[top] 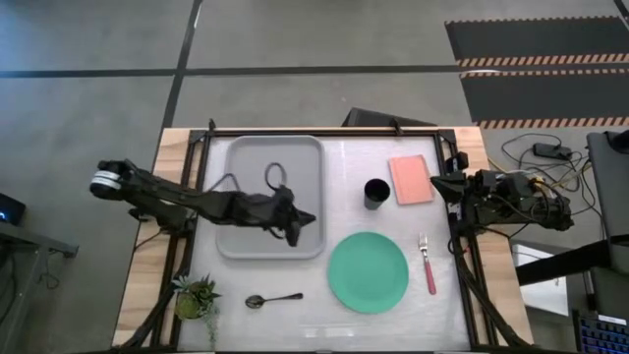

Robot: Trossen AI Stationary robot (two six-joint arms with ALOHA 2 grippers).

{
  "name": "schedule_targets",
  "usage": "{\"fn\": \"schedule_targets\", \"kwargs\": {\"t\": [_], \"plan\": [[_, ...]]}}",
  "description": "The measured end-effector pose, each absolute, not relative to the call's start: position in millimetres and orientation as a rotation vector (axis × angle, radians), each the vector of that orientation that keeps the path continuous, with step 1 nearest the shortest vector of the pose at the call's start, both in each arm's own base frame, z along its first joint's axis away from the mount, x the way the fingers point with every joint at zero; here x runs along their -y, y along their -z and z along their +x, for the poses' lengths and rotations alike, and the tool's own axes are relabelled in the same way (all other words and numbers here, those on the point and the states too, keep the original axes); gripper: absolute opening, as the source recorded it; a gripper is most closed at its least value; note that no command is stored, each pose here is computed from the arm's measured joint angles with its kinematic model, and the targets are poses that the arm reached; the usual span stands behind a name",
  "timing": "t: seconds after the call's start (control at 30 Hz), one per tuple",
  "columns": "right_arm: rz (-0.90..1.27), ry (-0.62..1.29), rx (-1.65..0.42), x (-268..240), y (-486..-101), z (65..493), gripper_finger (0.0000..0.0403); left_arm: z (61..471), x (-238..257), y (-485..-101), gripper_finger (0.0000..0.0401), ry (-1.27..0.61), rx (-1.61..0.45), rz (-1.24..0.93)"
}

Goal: Pick and place plate/cup/fork/spoon on tray
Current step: Put the light green plate on the gray serving tray

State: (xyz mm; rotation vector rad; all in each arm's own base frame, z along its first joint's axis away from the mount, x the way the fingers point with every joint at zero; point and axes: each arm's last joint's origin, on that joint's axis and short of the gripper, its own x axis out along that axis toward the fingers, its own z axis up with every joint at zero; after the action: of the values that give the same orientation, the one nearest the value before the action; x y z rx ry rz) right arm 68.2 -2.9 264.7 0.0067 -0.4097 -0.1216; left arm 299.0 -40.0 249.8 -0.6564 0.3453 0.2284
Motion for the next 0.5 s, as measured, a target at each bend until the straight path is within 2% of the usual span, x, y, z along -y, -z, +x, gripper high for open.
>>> {"fn": "schedule_targets", "kwargs": {"t": [0.13,0.27,0.5], "plan": [[0.028,0.157,0.405,4.0,-264.1,68.3,0.0009,326.5,47.9,-251.3,0.0000,-0.204,-0.434,-0.591],[0.058,0.150,0.389,4.0,-262.2,69.1,0.0009,351.6,55.9,-254.1,0.0000,-0.051,-0.482,-0.529],[0.085,0.145,0.359,4.0,-259.3,70.3,0.0009,362.8,58.2,-242.8,0.0000,-0.027,-0.504,-0.482]]}}
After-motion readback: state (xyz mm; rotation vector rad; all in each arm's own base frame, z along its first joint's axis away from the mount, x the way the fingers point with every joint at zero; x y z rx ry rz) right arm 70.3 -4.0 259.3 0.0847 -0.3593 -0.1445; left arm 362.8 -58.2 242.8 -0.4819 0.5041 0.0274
